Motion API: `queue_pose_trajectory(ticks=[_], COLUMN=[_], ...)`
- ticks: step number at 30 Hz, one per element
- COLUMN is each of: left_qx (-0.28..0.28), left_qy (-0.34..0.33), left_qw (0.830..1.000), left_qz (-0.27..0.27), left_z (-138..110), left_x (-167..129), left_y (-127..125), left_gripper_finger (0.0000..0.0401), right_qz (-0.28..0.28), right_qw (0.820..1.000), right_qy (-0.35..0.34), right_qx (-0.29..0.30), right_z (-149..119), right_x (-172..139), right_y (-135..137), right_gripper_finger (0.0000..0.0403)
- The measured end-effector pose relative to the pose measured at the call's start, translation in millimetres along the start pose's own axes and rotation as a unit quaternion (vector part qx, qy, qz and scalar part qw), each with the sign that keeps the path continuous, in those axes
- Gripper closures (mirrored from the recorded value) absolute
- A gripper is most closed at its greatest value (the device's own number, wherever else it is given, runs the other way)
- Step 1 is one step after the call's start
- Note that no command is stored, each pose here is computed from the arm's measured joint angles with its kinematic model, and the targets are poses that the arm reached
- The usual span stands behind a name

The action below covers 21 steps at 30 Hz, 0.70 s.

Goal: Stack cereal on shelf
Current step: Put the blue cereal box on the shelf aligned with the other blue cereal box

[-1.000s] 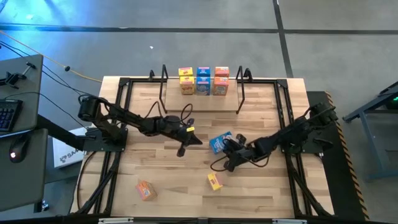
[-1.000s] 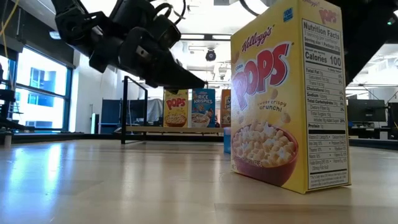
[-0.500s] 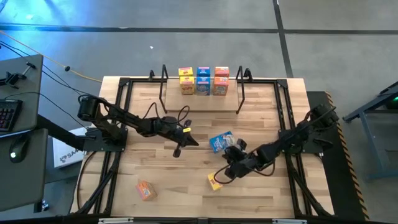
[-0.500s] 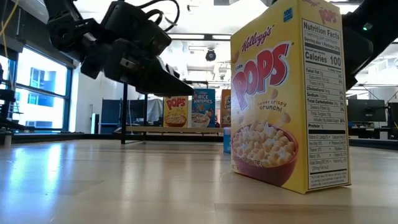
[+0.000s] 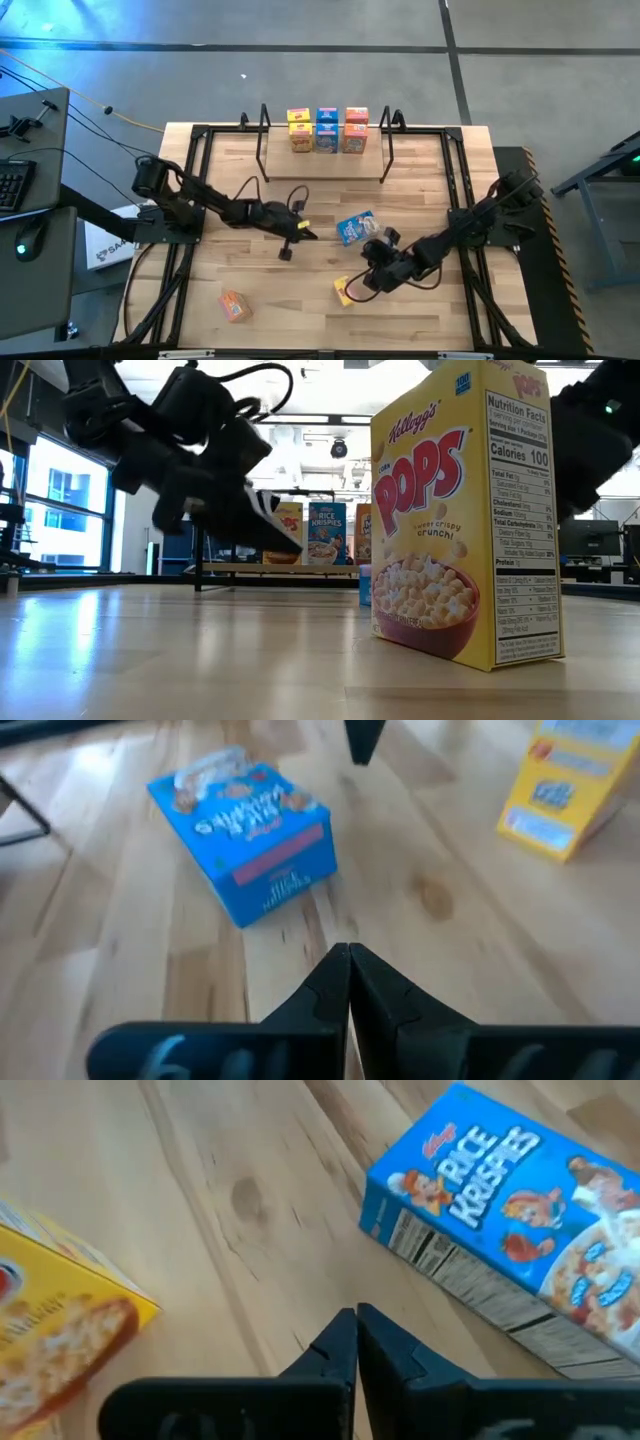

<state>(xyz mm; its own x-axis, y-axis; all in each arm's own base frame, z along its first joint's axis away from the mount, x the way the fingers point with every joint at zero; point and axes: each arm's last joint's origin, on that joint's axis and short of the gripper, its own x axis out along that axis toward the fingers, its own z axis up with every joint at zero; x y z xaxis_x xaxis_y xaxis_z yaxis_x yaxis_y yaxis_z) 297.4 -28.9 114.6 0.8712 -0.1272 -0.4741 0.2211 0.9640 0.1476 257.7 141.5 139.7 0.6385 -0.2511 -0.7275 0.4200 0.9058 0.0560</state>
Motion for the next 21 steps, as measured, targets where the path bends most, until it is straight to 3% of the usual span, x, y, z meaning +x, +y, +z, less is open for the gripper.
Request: queue_pose_trajectory(ticks=[9,14,21], left_qx=[-0.006,-0.005,-0.005], left_qy=[-0.013,-0.012,0.009], left_qw=[0.991,0.991,0.992], left_qz=[0.131,0.131,0.126], left_z=[-0.2,3.1,-6.6], left_x=[16.3,36.6,58.8], left_y=[2.5,11.2,13.8], left_gripper_finger=[0.0401,0.0401,0.0401], right_qz=[0.008,-0.04,-0.052], right_qw=[1.0,0.998,0.997], right_qy=[-0.028,-0.044,-0.046], right_qx=[0.009,0.027,0.036], right_z=[-3.7,-2.3,5.1], right_x=[17.8,28.2,35.7], right_y=[8.5,0.1,-7.4], right_gripper_finger=[0.0403,0.0403,0.0403])
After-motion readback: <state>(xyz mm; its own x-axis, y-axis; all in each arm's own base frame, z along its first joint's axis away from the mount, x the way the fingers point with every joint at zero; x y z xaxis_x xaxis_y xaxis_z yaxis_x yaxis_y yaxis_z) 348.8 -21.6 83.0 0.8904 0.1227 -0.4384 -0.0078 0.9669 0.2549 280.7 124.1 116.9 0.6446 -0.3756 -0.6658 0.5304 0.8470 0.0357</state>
